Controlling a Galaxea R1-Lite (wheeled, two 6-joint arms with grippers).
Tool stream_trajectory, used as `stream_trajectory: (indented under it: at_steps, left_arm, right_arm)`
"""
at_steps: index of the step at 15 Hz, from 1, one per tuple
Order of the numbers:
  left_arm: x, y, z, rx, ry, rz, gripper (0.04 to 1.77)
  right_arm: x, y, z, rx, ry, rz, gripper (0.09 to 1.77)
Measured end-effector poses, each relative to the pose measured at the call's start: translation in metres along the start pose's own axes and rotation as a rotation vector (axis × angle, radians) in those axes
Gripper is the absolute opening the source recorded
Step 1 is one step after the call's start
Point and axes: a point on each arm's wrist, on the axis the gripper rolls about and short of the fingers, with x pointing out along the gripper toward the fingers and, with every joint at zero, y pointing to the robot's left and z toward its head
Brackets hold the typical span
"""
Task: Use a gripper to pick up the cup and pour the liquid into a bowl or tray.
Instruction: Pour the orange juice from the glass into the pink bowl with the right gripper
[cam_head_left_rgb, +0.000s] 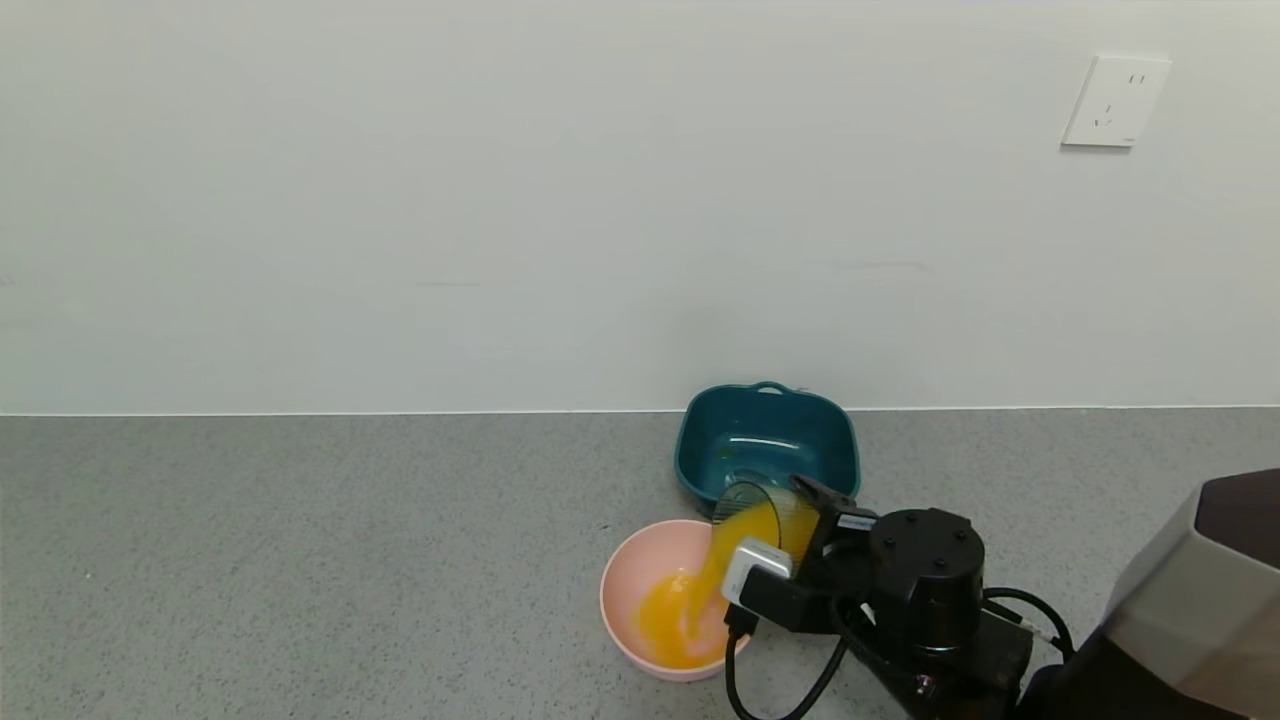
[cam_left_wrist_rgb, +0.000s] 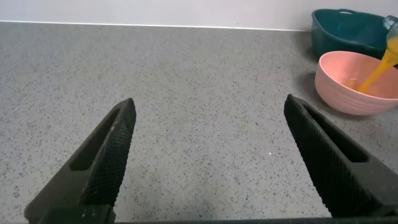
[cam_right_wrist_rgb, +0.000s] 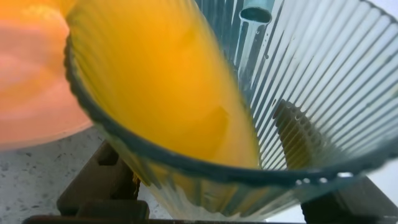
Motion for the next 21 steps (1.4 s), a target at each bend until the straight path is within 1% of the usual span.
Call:
stream_trajectory:
  at_steps: [2,6,13,21]
  left_arm:
    - [0.000,0.000,0.000,0.000,0.000,0.000,1.72]
    - [0.000,0.000,0.000,0.000,0.000,0.000,1.72]
    - [0.000,0.000,0.000,0.000,0.000,0.000,1.72]
    - [0.000,0.000,0.000,0.000,0.000,0.000,1.72]
  right_arm:
    - [0.000,-0.001,0.001,-0.019,0.005,-0.010,1.38]
    - [0.000,-0.001,0.002,-0.061,0.043,-0.037,1.38]
    - [0.000,-0.005,0.005,-0.115,0.038,-0.054,1.38]
    - [0.003,-0.012,0.011,-0.204,0.029,-0.082,1.38]
